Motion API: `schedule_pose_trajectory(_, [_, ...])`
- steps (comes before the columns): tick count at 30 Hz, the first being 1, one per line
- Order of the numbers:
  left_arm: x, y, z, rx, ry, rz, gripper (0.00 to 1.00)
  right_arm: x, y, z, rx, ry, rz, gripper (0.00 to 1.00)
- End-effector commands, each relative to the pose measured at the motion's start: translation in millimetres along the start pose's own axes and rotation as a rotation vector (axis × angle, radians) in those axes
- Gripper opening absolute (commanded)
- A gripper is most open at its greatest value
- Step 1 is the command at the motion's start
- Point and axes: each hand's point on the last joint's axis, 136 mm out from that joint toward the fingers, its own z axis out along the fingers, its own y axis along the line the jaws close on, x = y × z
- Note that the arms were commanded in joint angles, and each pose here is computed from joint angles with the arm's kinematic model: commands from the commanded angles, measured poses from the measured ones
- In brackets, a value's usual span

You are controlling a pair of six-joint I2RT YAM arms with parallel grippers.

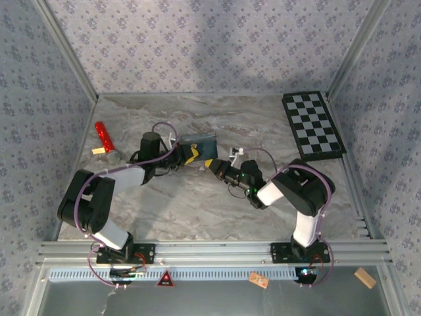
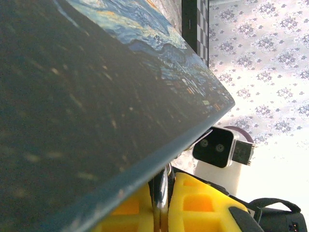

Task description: Unlock the padlock with the key

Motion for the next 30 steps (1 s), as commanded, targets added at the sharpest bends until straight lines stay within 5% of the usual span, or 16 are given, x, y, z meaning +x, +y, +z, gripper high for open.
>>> schedule_pose_trajectory(1, [-11,-32,-4,0.102,-0.023,0.097,0.0,-1,8,-3,-0.04,-0.002,-0.019,0.0])
schedule_pose_trajectory(30, [-6,-30,-1,0.102,0.002,0.087,0.0,-7,25,6,-0.088,-0.004,-0.053,0.0])
